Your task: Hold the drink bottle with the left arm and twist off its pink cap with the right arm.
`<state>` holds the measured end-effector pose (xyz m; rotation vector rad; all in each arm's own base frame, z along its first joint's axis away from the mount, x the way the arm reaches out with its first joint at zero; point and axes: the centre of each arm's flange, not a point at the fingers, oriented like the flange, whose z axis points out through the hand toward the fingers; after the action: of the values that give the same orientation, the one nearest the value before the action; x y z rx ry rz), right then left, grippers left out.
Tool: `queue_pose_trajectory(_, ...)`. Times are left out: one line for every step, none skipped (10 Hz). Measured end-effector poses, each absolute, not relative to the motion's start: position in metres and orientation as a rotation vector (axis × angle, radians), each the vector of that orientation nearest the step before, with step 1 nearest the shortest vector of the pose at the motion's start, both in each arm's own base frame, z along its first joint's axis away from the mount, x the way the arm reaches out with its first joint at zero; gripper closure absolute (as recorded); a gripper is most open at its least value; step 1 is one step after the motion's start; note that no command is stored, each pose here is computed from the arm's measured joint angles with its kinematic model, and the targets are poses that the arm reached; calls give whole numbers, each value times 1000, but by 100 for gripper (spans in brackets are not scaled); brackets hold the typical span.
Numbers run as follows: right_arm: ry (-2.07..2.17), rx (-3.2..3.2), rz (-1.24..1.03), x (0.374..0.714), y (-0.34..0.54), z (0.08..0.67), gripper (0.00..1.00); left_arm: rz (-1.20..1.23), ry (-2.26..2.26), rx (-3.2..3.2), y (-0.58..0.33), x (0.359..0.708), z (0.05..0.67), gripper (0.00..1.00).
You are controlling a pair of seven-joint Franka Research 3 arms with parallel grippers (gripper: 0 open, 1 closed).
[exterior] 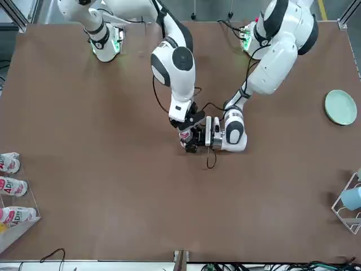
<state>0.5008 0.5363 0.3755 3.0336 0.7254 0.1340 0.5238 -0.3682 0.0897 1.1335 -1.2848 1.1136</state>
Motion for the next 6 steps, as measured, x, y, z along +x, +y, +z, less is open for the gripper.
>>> queue_pose_trajectory(742, 3029, 132, 501, 536, 376, 57, 1114, -1285, 1133, -368, 524, 90, 48)
queue_pose_trajectory(754, 3025, 130, 501, 536, 376, 57, 1114, -1285, 1134, -368, 524, 90, 48)
queue_pose_trajectory(755, 3023, 124, 501, 535, 376, 57, 1114, -1285, 1133, -368, 524, 90, 49)
queue_pose_trajectory(753, 3024, 116, 502, 534, 377, 57, 1115, -1285, 1134, -368, 525, 90, 53)
queue_pose_trajectory(767, 3026, 112, 504, 533, 379, 57, 1115, -1285, 1135, -367, 525, 90, 56)
queue_pose_trajectory(786, 3027, 110, 506, 532, 382, 57, 1115, -1283, 1135, -367, 525, 90, 56)
